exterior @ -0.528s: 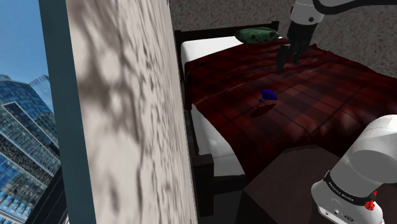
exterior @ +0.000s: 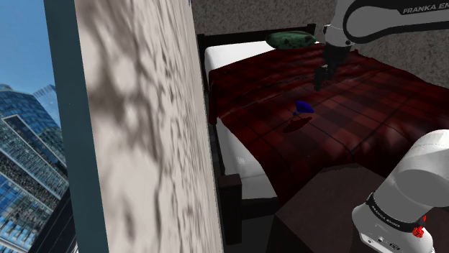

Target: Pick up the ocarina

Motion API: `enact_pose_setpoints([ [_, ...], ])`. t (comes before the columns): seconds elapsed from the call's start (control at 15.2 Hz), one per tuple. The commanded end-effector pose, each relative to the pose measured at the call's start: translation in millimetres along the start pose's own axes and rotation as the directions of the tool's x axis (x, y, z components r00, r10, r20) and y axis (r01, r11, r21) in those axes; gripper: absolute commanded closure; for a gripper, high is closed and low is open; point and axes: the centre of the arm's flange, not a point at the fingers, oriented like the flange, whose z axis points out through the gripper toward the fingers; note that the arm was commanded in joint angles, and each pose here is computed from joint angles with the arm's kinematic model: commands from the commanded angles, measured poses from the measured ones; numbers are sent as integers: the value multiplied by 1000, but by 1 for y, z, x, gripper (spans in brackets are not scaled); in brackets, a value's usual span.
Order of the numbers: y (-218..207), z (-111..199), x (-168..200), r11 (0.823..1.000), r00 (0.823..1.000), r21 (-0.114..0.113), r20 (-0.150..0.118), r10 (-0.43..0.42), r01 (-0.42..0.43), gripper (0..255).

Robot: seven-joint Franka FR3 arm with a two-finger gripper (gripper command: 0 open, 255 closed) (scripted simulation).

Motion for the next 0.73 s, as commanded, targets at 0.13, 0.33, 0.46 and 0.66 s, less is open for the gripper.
enact_pose_setpoints([
  [0.13, 25, 39, 10, 994, 994, -21, -8, -109, 109, 0],
  [0.33, 46, 70, 19, 982, 982, -36, -10, -187, 187, 0],
  [0.46, 59, 91, 26, 970, 971, -47, -12, -239, 238, 0],
  [0.66, 79, 121, 38, 948, 949, -62, -12, -314, 313, 0],
])
